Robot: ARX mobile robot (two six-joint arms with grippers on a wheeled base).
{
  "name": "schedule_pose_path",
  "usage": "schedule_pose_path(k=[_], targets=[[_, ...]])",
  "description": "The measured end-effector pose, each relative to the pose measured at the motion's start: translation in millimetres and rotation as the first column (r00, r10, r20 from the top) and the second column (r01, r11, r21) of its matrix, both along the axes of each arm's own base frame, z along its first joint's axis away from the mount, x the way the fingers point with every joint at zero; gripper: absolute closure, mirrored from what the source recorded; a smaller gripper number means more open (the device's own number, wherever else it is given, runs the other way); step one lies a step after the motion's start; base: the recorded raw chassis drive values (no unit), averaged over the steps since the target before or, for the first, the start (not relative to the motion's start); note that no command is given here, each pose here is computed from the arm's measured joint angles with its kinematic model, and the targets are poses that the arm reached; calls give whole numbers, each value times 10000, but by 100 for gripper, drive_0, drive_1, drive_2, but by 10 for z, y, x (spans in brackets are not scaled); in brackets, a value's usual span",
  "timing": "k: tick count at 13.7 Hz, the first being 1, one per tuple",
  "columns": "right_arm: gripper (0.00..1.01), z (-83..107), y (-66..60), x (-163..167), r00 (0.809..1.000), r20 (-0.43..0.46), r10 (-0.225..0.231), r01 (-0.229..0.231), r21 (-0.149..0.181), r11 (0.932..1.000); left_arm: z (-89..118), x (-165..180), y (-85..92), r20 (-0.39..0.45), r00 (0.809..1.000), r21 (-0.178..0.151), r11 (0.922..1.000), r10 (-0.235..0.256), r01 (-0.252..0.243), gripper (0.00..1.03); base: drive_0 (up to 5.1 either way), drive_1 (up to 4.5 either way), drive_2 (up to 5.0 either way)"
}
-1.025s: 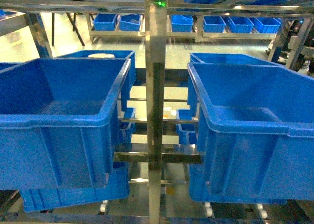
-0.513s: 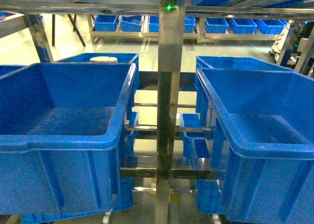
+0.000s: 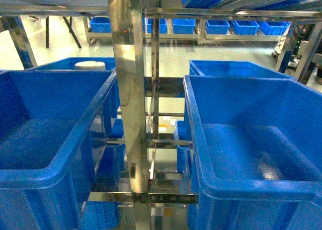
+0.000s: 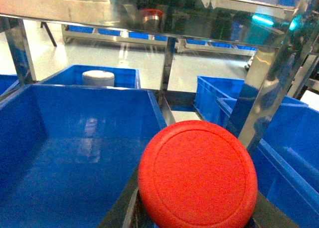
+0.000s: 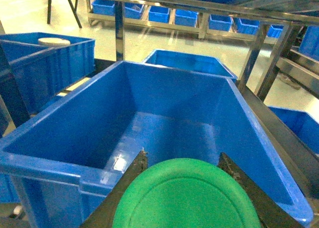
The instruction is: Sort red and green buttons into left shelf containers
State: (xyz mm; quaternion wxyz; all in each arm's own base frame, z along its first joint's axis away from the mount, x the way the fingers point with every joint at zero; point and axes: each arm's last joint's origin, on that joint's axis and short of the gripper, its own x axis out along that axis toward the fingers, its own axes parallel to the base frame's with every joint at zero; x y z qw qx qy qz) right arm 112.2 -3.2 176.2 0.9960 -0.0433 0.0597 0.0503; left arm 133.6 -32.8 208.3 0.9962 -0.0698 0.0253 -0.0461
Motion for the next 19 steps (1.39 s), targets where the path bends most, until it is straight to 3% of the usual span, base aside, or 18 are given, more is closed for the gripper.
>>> schedule_pose_path(k=[4, 7, 12, 15, 17, 19], targets=[[67, 5, 0, -1, 10000, 27, 4, -4, -1, 10000, 4, -2, 2, 33, 10000, -9, 10000, 8, -8, 78, 3, 430, -424], [67, -8, 0, 5, 9999, -110, 0, 0, 8, 10000, -14, 4, 1, -110, 9999, 33, 10000, 38, -38, 78, 0, 0, 0], [67, 7, 0, 0, 10000, 49, 0, 0, -4, 10000, -4, 0, 3, -7, 10000, 3, 10000, 42, -42, 78, -488, 253, 253], [67, 7, 3, 0, 9999, 54, 91, -91, 7, 10000, -6, 0, 16, -9, 9997, 10, 9997, 229, -229, 78, 0, 0, 0], [67, 6, 2, 0, 10000, 46, 61, -61, 4, 10000, -5, -3, -1, -4, 10000, 1, 10000, -19, 19, 78, 0, 0, 0], [67, 11, -8, 29, 9999, 94, 87, -87, 8, 10000, -4, -2, 2, 8, 10000, -1, 10000, 30, -30, 78, 0, 0, 0]])
